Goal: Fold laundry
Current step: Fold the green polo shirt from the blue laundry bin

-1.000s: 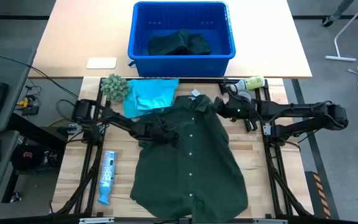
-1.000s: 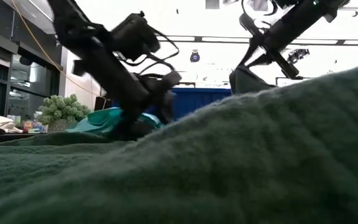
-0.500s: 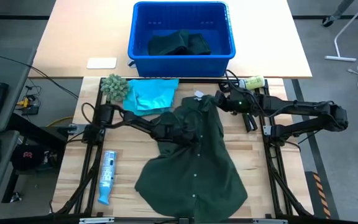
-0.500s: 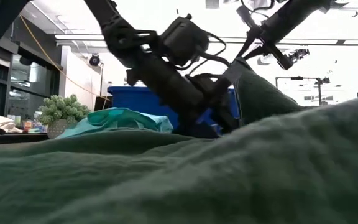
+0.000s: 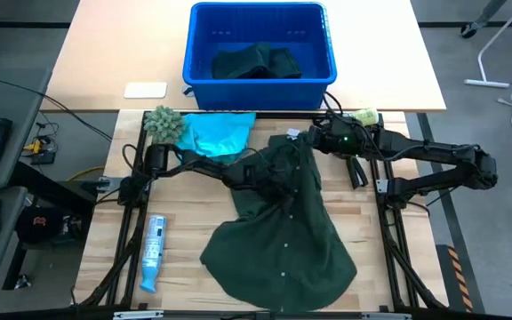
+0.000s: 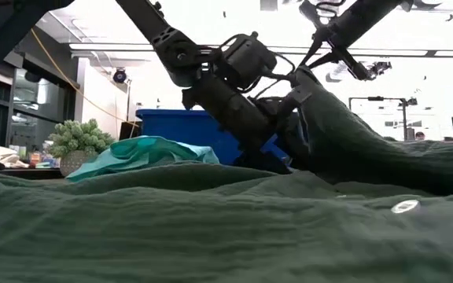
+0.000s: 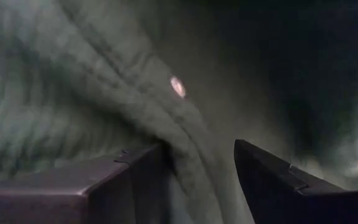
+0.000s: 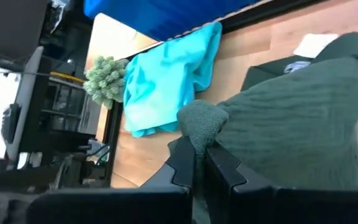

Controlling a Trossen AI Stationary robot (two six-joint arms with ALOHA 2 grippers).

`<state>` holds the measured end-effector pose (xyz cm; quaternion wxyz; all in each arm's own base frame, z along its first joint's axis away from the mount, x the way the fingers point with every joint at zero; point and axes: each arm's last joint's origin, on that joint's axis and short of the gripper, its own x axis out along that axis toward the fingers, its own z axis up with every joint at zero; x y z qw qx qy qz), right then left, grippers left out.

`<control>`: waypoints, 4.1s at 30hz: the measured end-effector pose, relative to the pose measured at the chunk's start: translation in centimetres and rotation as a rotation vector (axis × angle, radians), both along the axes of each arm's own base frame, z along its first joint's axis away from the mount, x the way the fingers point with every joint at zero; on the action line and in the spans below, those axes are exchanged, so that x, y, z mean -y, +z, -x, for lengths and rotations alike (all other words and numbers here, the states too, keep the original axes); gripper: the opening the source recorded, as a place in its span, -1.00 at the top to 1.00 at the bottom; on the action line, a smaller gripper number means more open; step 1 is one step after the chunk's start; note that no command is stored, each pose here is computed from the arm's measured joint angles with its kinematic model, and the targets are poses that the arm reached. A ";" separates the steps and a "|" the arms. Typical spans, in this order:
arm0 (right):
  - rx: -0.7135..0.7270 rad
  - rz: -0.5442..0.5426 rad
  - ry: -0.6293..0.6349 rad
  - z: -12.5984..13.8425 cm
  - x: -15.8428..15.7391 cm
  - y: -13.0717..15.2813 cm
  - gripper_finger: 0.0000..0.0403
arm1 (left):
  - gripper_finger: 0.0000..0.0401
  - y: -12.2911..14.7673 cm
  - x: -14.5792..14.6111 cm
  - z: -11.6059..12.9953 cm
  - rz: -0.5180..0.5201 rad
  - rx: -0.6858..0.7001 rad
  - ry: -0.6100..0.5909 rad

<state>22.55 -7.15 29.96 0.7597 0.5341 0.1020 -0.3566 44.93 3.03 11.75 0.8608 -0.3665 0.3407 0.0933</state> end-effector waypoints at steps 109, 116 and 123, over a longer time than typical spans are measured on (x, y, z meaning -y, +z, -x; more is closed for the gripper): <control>-0.149 0.060 0.190 0.4 -0.4 -0.1 1.00 | 1.00 -0.8 23.2 1.4 -0.340 -0.033 -0.535; -0.172 0.088 0.204 1.7 -0.5 0.5 1.00 | 1.00 -1.9 24.2 -3.3 -0.276 0.022 -0.466; -0.186 0.091 0.159 4.3 -0.4 1.4 1.00 | 1.00 -1.4 23.3 -5.6 -0.267 0.023 -0.433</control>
